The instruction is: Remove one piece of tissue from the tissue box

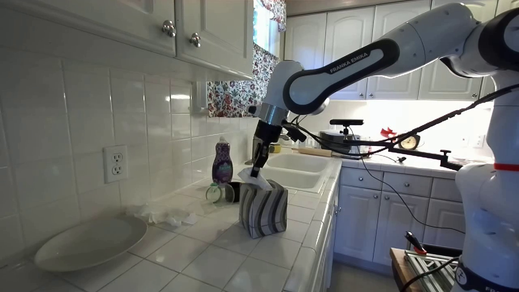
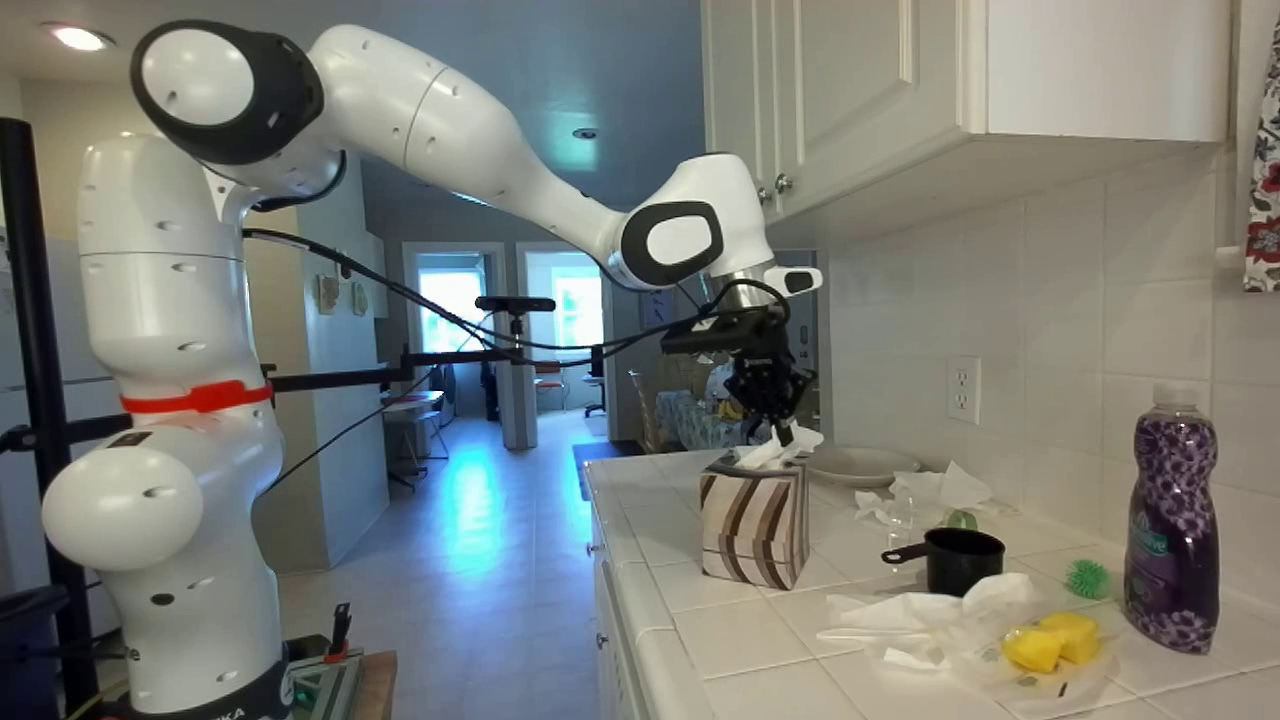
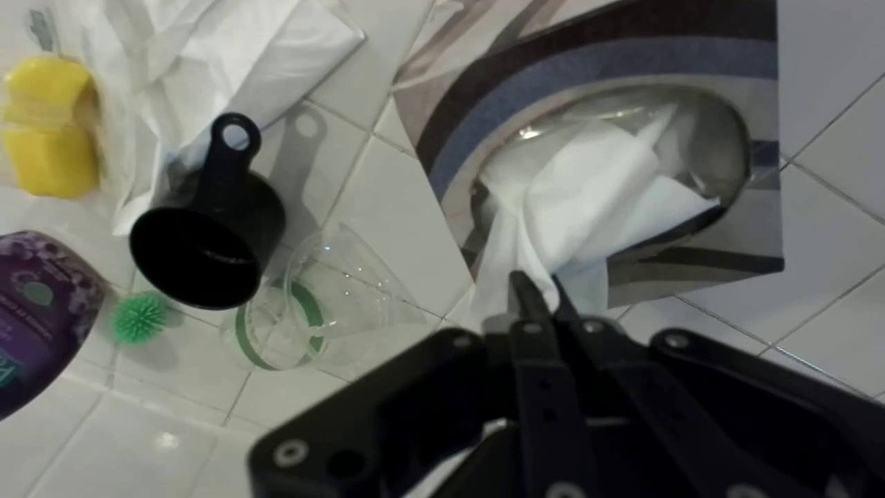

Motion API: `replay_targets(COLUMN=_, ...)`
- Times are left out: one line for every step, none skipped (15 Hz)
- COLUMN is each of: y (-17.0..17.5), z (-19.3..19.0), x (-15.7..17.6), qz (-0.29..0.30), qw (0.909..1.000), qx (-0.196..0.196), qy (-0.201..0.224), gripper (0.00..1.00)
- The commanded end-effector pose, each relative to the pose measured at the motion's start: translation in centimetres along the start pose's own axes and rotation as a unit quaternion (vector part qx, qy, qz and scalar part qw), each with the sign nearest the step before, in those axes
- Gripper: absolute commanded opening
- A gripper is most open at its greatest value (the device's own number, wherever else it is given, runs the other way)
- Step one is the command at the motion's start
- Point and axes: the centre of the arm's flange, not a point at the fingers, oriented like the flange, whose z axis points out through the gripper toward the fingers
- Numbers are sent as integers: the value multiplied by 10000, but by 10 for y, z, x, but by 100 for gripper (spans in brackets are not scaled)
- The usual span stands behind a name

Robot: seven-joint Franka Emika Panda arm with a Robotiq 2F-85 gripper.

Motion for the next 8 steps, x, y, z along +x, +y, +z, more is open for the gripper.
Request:
replay_targets(y=0, z=-14, x=4, qz=96, qw=10000, qx=7, qy=-5, gripper=0)
replay_targets(y=-2, z=-18, x=3, qz=83, qw=10000, qx=19, qy=-8, gripper=0)
replay_targets(y=-4, z=-21, x=3, qz=76, qw=10000, qx=22, qy=-31, gripper=0)
replay_targets(y=-7, z=-25, x=3, qz=65, qw=10000, qx=18, qy=-35, gripper=0)
replay_targets(y=-10, z=-28, x=3, qz=57, qw=10000, qx=21, qy=-39, gripper=0)
replay_targets(y=-12, z=-31, x=2, qz=57, qw=10000, qx=28, qy=-57, gripper=0)
replay_targets(y=-15, z=-35, x=2, qz=60, qw=10000, qx=15, qy=-60, gripper=0)
replay_targets(y=-16, z=-39, x=2, qz=60, qw=10000, qx=10, qy=-68, gripper=0)
